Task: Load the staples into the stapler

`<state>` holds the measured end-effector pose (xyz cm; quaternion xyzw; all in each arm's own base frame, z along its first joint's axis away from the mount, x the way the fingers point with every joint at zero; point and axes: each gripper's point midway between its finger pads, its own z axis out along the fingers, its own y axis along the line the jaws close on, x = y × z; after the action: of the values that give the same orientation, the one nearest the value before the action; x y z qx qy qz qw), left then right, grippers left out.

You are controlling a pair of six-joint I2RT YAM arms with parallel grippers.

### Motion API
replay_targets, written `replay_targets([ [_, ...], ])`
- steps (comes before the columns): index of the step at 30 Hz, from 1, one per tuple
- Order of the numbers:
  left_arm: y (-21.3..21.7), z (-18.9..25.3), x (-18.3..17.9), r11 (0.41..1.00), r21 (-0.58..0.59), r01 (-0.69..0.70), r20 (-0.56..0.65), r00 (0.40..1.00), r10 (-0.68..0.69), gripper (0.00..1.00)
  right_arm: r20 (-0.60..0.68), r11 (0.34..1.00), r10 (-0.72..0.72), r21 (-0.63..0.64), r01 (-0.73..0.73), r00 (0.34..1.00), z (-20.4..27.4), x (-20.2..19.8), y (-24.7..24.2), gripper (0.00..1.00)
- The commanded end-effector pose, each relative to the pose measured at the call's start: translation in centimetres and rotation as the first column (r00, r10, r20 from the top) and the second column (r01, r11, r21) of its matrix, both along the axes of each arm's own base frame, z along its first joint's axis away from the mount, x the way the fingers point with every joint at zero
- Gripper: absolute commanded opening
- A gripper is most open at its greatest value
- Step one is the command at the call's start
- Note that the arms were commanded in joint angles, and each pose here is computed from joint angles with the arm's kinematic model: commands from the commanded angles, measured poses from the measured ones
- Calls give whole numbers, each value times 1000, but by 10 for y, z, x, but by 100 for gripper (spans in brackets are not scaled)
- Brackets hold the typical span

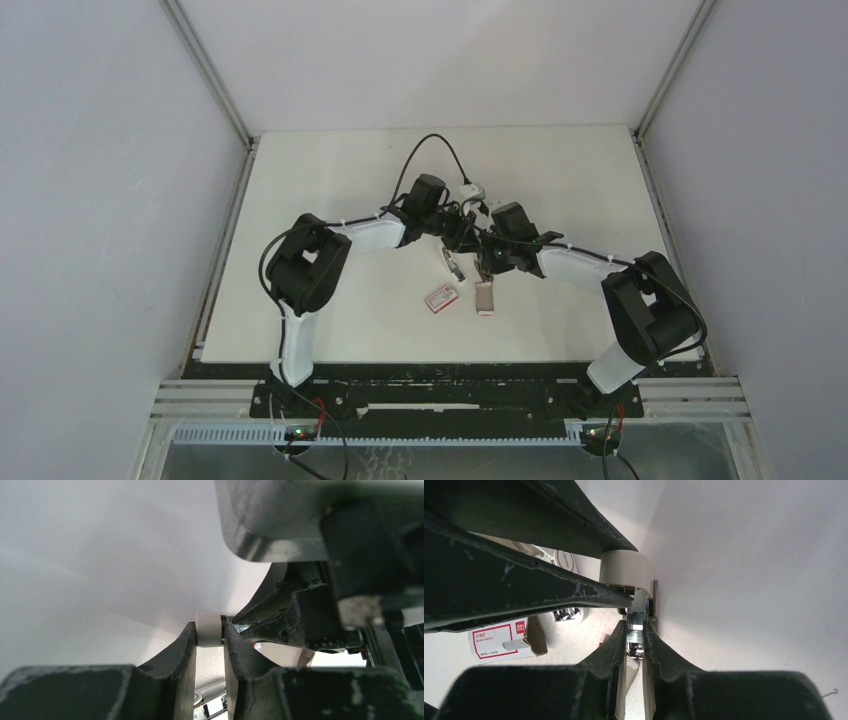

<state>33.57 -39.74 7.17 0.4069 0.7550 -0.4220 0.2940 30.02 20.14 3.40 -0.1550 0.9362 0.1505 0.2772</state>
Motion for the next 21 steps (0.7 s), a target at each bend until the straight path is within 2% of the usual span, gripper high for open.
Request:
replay_targets([
  [1, -12, 18, 3, 998, -36, 44, 40, 998, -43, 2, 30, 1000, 11, 16, -11, 999, 10, 12, 7, 7],
  [21, -11, 18, 4, 998, -15, 64, 55, 997, -63, 0, 77, 999, 19, 34, -22, 997, 33, 12, 6, 7],
])
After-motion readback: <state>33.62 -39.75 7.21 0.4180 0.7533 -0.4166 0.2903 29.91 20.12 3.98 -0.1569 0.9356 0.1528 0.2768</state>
